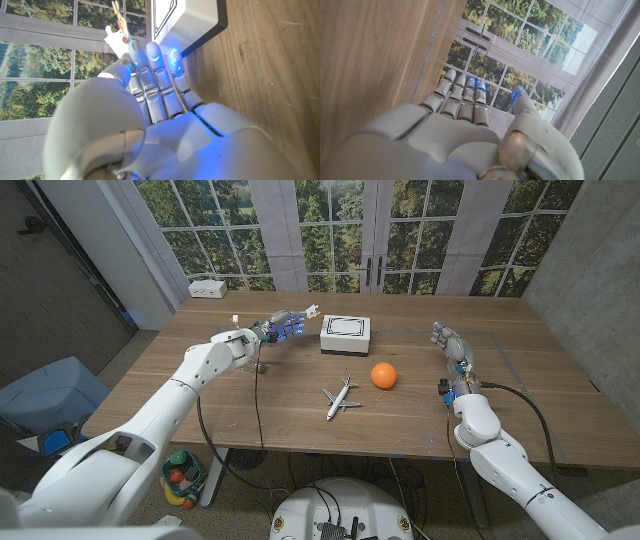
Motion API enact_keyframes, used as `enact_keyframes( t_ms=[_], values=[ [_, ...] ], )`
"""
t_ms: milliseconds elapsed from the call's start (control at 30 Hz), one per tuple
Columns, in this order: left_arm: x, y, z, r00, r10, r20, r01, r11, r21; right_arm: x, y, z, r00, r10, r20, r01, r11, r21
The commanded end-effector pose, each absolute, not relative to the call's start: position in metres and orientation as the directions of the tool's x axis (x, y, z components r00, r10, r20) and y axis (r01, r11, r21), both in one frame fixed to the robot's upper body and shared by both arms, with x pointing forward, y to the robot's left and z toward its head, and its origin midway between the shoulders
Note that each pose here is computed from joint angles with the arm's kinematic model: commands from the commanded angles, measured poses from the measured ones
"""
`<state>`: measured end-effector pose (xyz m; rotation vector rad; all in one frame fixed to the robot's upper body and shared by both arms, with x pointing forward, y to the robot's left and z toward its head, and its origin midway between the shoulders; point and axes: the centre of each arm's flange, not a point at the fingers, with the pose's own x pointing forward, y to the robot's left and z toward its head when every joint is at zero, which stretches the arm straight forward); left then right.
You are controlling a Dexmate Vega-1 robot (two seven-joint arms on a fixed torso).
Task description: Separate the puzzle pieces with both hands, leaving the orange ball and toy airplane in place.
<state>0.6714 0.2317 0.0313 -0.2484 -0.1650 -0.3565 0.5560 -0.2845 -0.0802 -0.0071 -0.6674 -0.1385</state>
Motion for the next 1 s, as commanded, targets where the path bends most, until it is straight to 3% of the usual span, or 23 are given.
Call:
enact_keyframes(
  t_ms=[33,1000],
  values=[
    [0.660,0.233,0.034,0.894,-0.360,0.267,0.422,0.876,-0.233,0.541,-0.263,-0.072,0.790,-0.142,0.597,0.213,0.976,-0.051],
    [0.655,0.222,0.041,0.821,-0.445,0.358,0.525,0.834,-0.169,0.523,-0.210,-0.041,0.824,-0.104,0.557,0.284,0.926,-0.247]
  ],
)
